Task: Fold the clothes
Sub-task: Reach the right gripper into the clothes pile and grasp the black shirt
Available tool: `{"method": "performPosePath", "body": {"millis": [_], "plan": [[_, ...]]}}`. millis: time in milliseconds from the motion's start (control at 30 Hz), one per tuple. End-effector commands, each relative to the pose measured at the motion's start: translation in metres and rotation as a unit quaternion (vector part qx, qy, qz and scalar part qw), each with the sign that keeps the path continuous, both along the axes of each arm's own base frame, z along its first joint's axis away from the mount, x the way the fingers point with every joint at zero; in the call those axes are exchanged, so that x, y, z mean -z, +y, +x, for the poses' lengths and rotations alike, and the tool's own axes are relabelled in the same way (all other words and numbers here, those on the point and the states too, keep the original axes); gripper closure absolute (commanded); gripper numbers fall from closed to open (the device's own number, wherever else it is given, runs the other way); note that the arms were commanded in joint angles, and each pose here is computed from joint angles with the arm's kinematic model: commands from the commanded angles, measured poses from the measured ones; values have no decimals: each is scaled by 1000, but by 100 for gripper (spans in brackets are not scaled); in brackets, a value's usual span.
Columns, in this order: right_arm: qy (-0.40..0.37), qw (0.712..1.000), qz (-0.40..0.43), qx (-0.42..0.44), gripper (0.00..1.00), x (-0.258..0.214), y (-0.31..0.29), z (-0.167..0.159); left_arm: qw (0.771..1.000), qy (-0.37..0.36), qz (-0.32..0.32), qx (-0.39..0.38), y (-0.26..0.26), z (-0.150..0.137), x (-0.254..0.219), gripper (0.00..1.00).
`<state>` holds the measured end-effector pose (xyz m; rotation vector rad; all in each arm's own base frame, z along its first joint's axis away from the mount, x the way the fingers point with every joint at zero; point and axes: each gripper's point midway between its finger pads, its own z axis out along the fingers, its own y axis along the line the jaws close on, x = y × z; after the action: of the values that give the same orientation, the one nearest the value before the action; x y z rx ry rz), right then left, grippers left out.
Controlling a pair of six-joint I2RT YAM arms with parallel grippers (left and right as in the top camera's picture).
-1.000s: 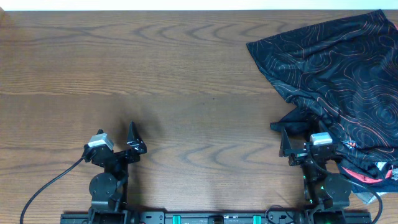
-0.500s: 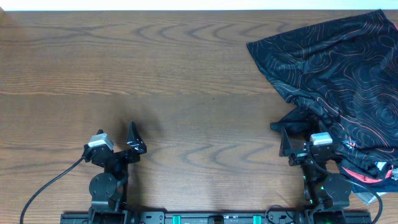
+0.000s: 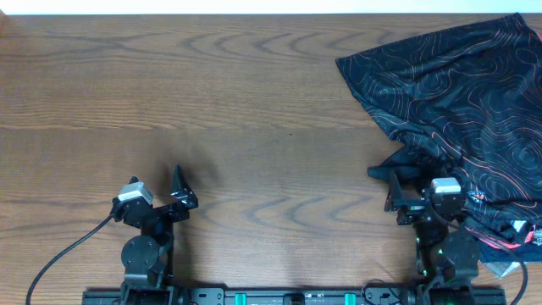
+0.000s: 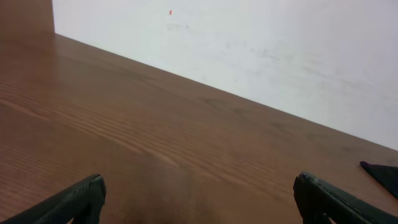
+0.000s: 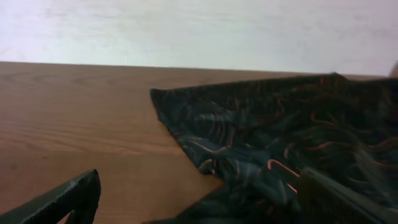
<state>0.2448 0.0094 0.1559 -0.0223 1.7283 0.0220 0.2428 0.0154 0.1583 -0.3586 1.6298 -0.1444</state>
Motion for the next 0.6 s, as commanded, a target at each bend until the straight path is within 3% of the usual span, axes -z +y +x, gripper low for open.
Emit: {"method": "performPosePath", "body": {"millis": [0, 333, 567], "plan": [[11, 1000, 6, 19, 1, -15, -5, 1, 1000, 16, -2, -5, 2, 1, 15, 2], [127, 992, -4, 20, 1, -21, -4, 24, 997, 58, -8, 50, -17, -2, 12, 2], [261, 965, -17, 20, 1, 2, -3, 35, 985, 161, -8, 56, -19, -9, 5, 2]]}}
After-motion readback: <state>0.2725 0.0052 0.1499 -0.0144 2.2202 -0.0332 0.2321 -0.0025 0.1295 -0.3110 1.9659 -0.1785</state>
